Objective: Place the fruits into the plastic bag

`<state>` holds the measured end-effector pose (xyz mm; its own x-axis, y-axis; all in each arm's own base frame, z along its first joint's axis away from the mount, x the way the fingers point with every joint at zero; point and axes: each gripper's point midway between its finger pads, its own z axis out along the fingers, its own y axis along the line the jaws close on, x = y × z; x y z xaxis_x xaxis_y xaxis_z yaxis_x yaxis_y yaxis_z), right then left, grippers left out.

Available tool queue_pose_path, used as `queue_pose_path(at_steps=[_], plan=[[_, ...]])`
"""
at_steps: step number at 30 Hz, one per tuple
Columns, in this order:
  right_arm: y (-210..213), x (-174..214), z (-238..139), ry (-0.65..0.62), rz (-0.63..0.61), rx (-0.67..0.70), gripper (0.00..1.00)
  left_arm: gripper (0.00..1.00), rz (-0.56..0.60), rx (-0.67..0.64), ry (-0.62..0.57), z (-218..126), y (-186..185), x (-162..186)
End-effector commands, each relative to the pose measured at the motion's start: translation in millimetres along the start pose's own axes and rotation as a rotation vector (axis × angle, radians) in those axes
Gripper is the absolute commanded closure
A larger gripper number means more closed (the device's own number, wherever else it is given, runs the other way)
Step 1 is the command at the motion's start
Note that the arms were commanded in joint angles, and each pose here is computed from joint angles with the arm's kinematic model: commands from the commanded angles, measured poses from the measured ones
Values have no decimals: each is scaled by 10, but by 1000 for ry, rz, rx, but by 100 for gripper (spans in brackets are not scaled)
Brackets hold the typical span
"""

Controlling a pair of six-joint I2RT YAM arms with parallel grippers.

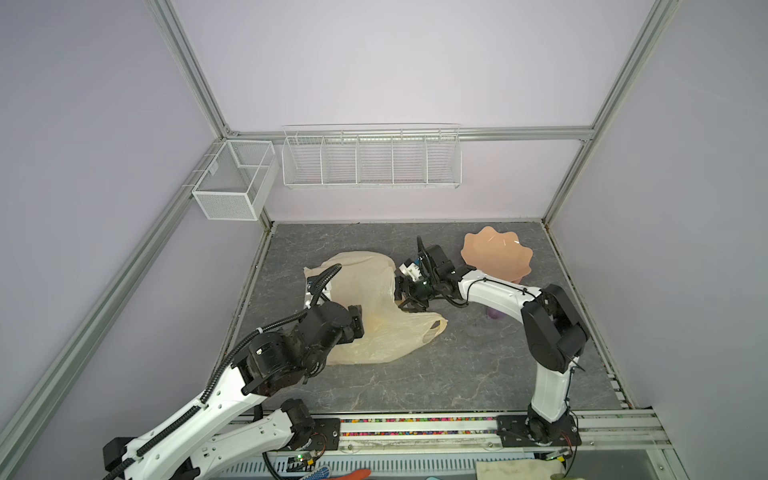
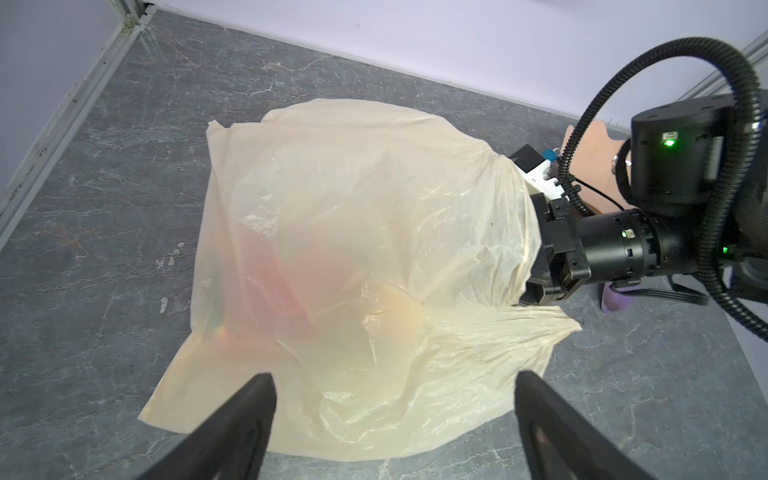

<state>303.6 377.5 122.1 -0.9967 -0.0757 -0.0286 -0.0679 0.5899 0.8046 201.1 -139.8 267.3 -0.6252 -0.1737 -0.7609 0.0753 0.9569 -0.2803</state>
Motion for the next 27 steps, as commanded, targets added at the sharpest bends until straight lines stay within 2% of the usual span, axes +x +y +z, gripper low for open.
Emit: queue_pose_path(at_steps=[1, 6, 13, 18, 23, 27], plan=[[-194, 55, -139, -6, 35, 80, 12, 11, 28, 30, 4, 1, -78, -7], [-421, 6, -369, -70, 72, 165, 12, 11, 63, 53, 15, 14, -163, -21], [-534, -107, -855, -177, 17, 262, 12, 10, 147, 102, 27, 11, -371, -111], [-484, -94, -1247, -247, -120, 286, 12, 8, 247, 93, 44, 43, -563, -282], [-511, 93, -1581, -294, -263, 304, 12, 8, 314, 105, 147, 198, -741, -511], [-509, 302, -1703, -315, -340, 265, 12, 8, 435, 100, 203, 375, -956, -706]])
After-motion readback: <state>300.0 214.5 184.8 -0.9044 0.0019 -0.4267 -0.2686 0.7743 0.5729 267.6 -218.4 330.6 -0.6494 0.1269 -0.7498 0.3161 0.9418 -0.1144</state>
